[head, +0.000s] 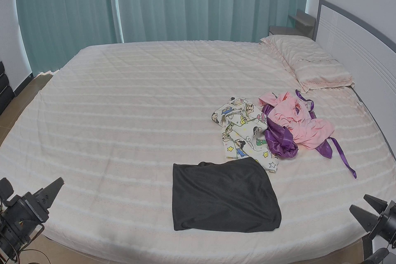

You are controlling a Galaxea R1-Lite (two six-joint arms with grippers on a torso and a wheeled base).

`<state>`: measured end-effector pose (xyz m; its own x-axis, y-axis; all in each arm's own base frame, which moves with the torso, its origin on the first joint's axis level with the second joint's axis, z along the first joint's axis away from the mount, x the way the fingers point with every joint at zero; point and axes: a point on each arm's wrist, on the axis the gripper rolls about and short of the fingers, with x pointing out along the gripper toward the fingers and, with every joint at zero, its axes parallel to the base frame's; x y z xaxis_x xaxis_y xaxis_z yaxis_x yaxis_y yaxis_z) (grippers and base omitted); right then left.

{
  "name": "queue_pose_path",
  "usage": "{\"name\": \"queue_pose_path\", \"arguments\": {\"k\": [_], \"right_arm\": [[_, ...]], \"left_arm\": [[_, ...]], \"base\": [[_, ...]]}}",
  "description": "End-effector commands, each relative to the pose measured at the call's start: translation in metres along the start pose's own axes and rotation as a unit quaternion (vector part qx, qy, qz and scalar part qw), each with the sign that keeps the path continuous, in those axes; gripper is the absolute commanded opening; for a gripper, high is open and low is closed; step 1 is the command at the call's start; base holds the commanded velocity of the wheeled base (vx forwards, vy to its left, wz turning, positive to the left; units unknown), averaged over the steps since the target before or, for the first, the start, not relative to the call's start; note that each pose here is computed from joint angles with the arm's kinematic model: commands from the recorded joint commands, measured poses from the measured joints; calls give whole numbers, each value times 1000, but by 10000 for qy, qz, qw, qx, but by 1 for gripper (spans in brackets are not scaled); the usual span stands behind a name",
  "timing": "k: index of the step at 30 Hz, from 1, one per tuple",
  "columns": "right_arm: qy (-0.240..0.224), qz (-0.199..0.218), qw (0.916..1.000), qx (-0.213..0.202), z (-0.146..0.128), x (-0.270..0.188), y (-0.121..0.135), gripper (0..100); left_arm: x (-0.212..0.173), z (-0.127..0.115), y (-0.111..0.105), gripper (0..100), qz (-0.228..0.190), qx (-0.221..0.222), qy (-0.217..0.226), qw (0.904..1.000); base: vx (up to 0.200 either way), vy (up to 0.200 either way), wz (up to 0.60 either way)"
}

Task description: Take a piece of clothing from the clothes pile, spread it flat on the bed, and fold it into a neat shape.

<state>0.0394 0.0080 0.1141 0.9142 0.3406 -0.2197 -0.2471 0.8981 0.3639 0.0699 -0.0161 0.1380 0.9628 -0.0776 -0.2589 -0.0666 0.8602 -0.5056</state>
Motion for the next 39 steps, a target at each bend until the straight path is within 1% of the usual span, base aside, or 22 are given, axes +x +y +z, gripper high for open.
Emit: {"name": "queue_pose_path", "arguments": {"k": [1, 4, 6, 8, 10, 13, 14, 15, 17, 18, 19, 20, 21, 22, 23, 25, 27, 31, 33, 35, 37, 39], "right_arm": [[-803, 438, 9946, -488, -43, -45, 2, 100], [-1010, 373, 9923, -605, -44, -48, 3, 100], [-1118, 300, 9913, -628, -45, -49, 3, 100], [-1251, 312, 9892, -692, -47, -51, 3, 100], [-1426, 198, 9853, -922, -48, -52, 4, 100], [-1531, -190, 9803, -1234, -48, -52, 2, 100], [-1536, -238, 9800, -1240, -48, -52, 2, 100], [-1593, -474, 9779, -1265, -47, -52, 1, 100], [-1605, -530, 9772, -1286, -47, -52, 1, 100], [-1627, -842, 9725, -1438, -48, -52, -1, 100], [-1630, -979, 9700, -1512, -48, -52, -1, 100], [-1626, -1005, 9697, -1522, -48, -52, -2, 100], [-1571, -1446, 9603, -1794, -49, -52, -4, 100], [-1432, -1638, 9576, -1889, -51, -52, -6, 100], [-1356, -1650, 9586, -1885, -53, -51, -6, 100], [-1369, -1546, 9603, -1873, -52, -51, -5, 100], [-1372, -1518, 9615, -1832, -53, -51, -6, 100], [-1385, -1515, 9628, -1758, -53, -51, -6, 100], [-1399, -1490, 9640, -1702, -53, -51, -6, 100], [-1393, -1453, 9645, -1707, -53, -51, -6, 100], [-1396, -1459, 9646, -1699, -53, -51, -6, 100], [-1396, -1459, 9646, -1699, -53, -51, -6, 100]], "left_arm": [[-66, -10, 26, 100, 544, 465, -1491, 9862], [-77, -19, 32, 100, 878, 954, -1738, 9762], [-83, -24, 34, 100, 874, 1168, -1852, 9718], [-85, -26, 35, 100, 864, 1182, -1861, 9716], [-84, -30, 38, 100, 882, 1192, -1843, 9716], [-86, -35, 41, 100, 863, 1197, -1968, 9693], [-86, -35, 41, 100, 877, 1195, -1973, 9691], [-86, -39, 42, 100, 972, 1204, -2008, 9673], [-85, -40, 43, 100, 1000, 1210, -2002, 9671], [-85, -51, 49, 100, 1082, 1414, -2111, 9611], [-82, -56, 52, 100, 1168, 1593, -2051, 9586], [-81, -57, 52, 100, 1176, 1616, -2042, 9583], [-77, -62, 55, 100, 1256, 1835, -1963, 9550], [-77, -60, 55, 100, 1220, 1849, -2026, 9539], [-77, -60, 54, 100, 1193, 1871, -2045, 9534], [-77, -60, 54, 100, 1098, 1914, -2011, 9544], [-77, -61, 53, 100, 828, 1961, -1920, 9580], [-77, -61, 52, 100, 609, 2223, -1831, 9557], [-76, -62, 51, 100, 467, 2351, -1755, 9549], [-74, -68, 52, 100, -13, 2516, -1334, 9586], [-75, -68, 51, 100, -162, 2641, -1296, 9556], [-74, -68, 51, 100, -153, 2662, -1305, 9549]], "base": [[0, 0, 0], [0, 0, 0], [0, 0, 0], [0, 0, 0], [0, 0, 0], [0, 0, 0], [0, 0, 0], [0, 0, 0], [0, 0, 0], [0, 0, 0], [0, 0, 0], [0, 0, 0], [0, 0, 0], [0, 0, 0], [0, 0, 0], [0, 0, 0], [0, 0, 0], [0, 0, 0], [0, 0, 0], [0, 0, 0], [0, 0, 0], [0, 0, 0]]}}
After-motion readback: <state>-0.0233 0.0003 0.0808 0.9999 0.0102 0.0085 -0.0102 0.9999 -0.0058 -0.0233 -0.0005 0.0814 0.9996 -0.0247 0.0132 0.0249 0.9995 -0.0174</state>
